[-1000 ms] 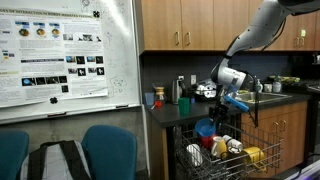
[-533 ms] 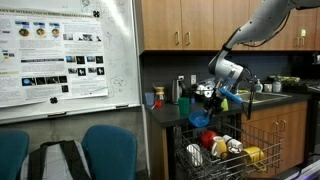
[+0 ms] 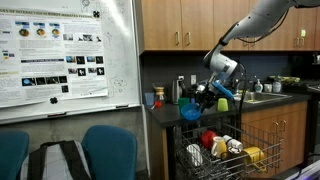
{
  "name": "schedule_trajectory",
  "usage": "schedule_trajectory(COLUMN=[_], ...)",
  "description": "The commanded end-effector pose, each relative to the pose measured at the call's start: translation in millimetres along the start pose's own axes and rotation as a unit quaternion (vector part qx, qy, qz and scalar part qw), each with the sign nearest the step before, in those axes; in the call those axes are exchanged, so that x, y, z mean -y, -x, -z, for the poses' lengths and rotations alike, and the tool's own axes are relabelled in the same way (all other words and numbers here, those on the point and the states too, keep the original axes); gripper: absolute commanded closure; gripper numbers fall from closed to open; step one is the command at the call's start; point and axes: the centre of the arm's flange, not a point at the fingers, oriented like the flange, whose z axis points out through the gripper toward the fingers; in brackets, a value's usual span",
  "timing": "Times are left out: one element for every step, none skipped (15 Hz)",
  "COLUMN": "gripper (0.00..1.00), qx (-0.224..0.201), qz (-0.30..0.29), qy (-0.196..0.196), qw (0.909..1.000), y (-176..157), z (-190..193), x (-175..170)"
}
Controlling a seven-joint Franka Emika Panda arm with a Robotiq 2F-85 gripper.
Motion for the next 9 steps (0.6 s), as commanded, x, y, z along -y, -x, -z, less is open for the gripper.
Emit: schedule_trajectory(gripper=[0.88, 0.88, 0.88, 0.88, 0.88, 0.88, 0.88, 0.88, 0.88], qx=[0.007, 0.007, 0.008, 0.009, 0.009, 0.009, 0.008, 0.007, 0.006], qz=[-0.001, 0.0, -0.001, -0.002, -0.002, -0.002, -0.005, -0.007, -0.01], qy=[-0.016, -0.019, -0.023, -0.025, -0.027, -0.029, -0.032, -0.036, -0.04], qw=[0.9999, 0.9998, 0.9997, 0.9996, 0.9996, 0.9995, 0.9995, 0.9993, 0.9991], y=[-16, -19, -24, -28, -32, -37, -42, -47, -52], z=[-7, -9, -13, -16, -19, -24, -27, -31, -35], x=[18, 22, 26, 29, 33, 37, 40, 43, 45])
